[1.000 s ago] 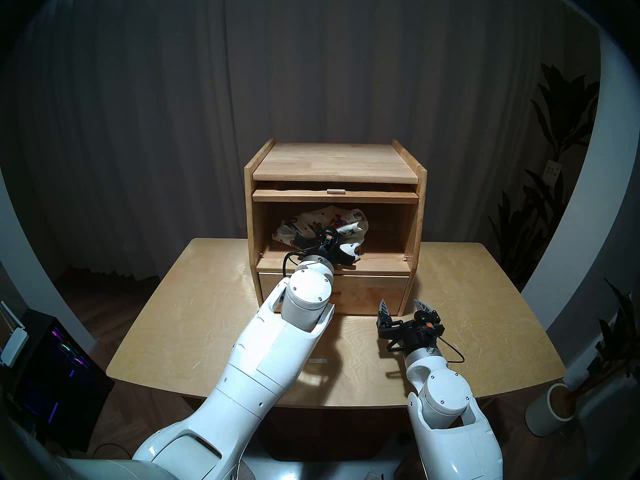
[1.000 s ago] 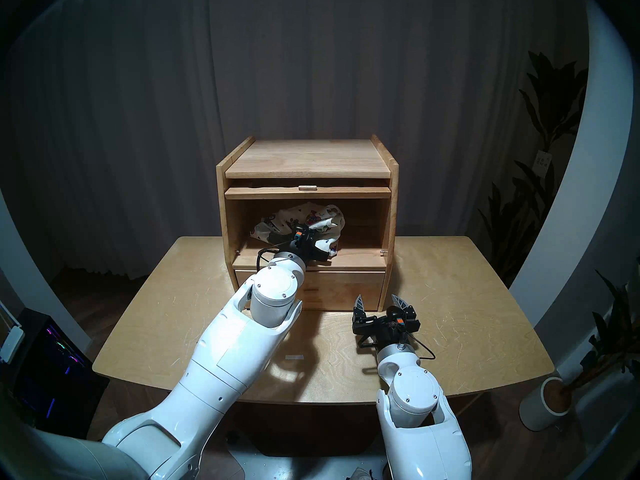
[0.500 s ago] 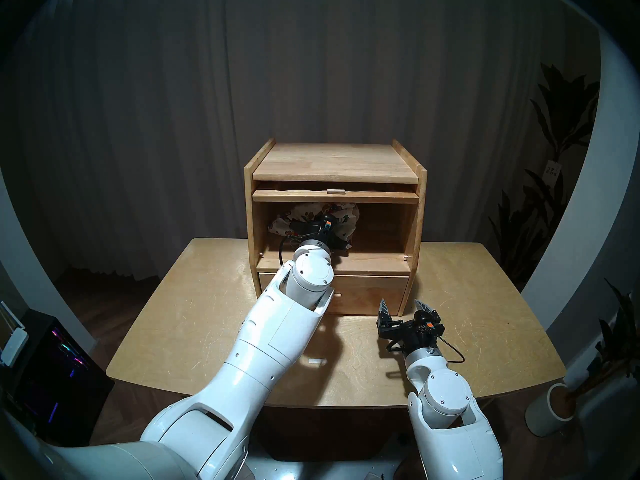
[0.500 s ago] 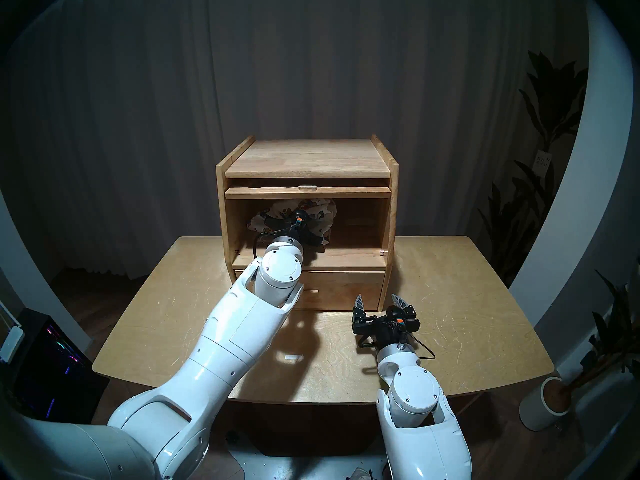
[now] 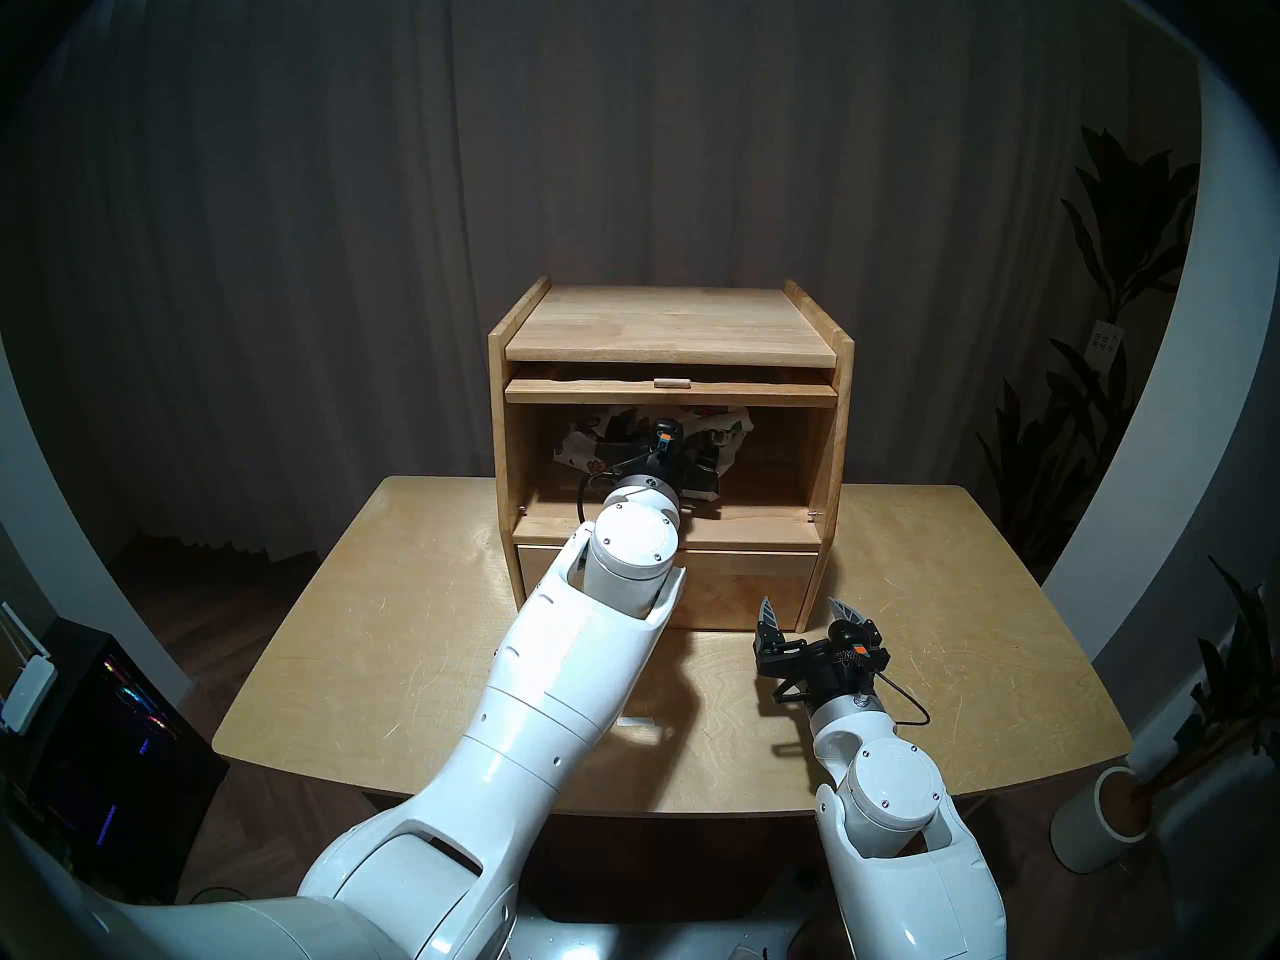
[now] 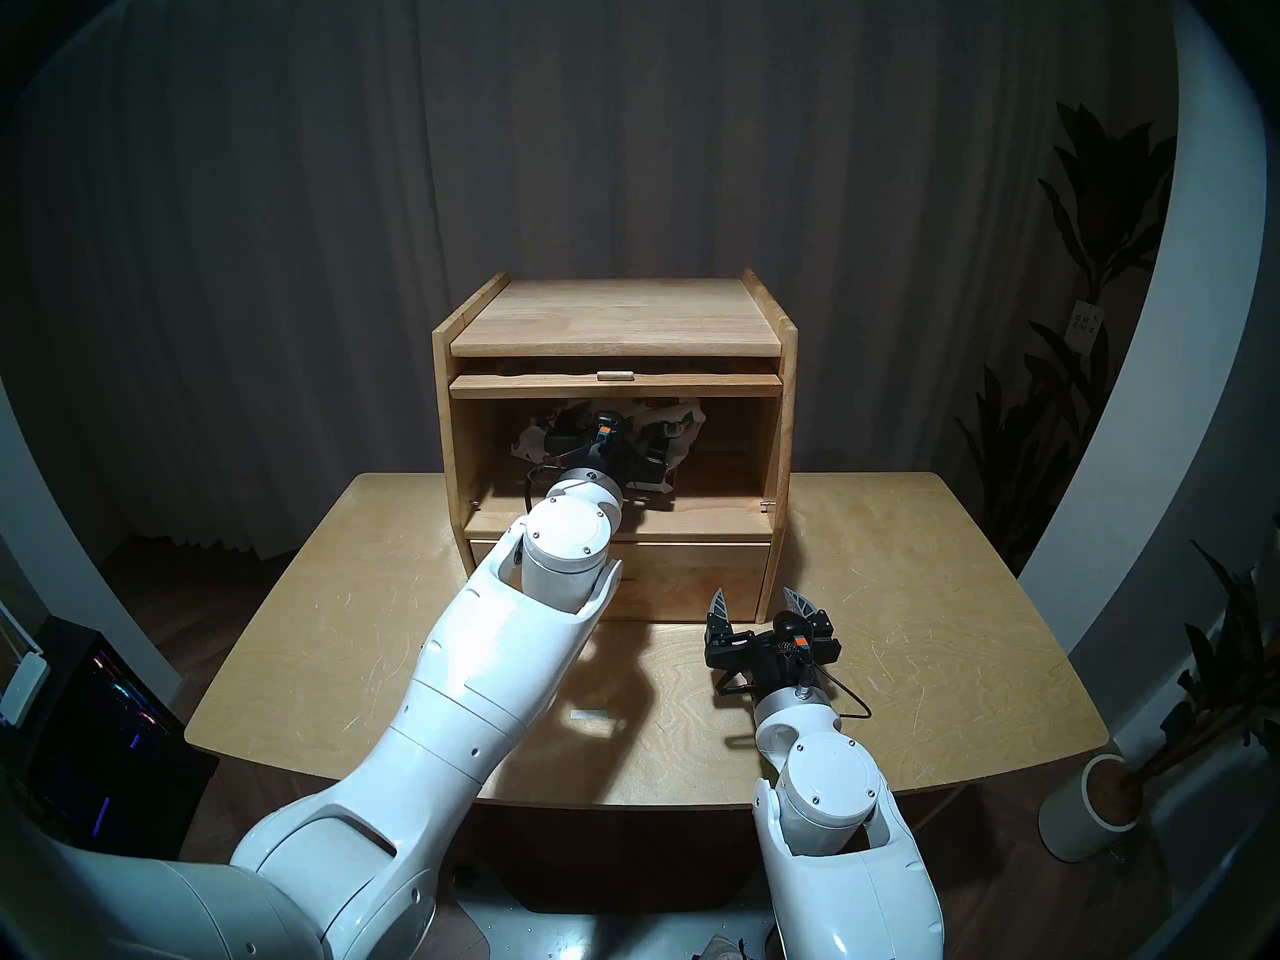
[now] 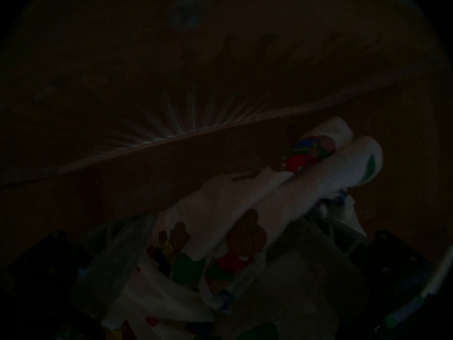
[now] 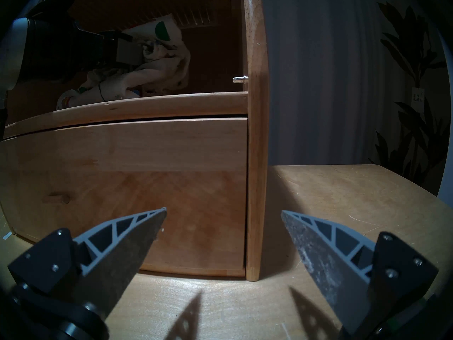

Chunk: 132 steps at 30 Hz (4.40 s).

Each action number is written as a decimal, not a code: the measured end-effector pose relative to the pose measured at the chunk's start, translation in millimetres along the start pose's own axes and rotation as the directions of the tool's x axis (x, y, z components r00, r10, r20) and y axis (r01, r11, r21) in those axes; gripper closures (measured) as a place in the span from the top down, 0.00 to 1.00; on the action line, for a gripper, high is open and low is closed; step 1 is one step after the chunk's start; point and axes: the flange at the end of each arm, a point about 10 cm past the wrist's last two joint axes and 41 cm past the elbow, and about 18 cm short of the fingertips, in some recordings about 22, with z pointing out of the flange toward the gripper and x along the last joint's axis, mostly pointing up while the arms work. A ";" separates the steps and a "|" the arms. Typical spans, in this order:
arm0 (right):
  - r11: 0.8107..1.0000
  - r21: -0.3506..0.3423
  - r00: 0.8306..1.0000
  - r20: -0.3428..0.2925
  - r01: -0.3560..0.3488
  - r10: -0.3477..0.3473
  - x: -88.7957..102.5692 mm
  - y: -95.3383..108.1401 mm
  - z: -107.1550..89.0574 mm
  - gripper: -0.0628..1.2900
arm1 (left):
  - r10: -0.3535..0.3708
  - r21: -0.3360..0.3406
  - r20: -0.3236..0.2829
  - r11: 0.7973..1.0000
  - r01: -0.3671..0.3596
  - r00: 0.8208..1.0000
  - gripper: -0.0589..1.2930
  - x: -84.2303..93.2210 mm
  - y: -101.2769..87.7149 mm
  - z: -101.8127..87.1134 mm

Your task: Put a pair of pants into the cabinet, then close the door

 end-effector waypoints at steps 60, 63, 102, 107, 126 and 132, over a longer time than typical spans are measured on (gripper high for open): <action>1.000 0.000 1.000 0.016 0.000 0.000 -7.1 0.1 2.3 0.95 | 0.178 0.316 -0.288 0.945 -0.082 0.941 0.97 31.5 -128.5 -180.9; 1.000 0.000 1.000 0.016 0.000 0.000 -7.0 0.1 2.4 0.95 | 0.183 0.336 -0.257 0.938 -0.089 0.949 0.97 24.6 -144.6 -188.7; 0.905 -0.028 0.864 -0.287 0.424 -0.414 91.8 16.3 -10.4 0.95 | -0.064 0.151 -0.133 0.985 0.084 0.989 0.97 -19.9 -242.1 -256.0; 0.826 -0.059 0.754 -0.376 0.561 -0.539 126.4 10.6 -11.4 0.95 | -0.089 0.104 -0.148 0.989 0.105 0.985 0.97 -16.7 -247.3 -259.4; 0.727 0.080 0.701 -0.354 0.682 -0.619 168.3 -47.3 14.7 0.95 | -0.134 0.055 -0.086 0.989 0.139 0.987 0.97 -37.6 -276.0 -270.3; 0.789 0.106 0.777 -0.295 0.605 -0.556 186.2 -47.3 24.8 0.95 | -0.132 0.040 -0.084 0.990 0.136 0.988 0.97 -36.4 -278.3 -269.1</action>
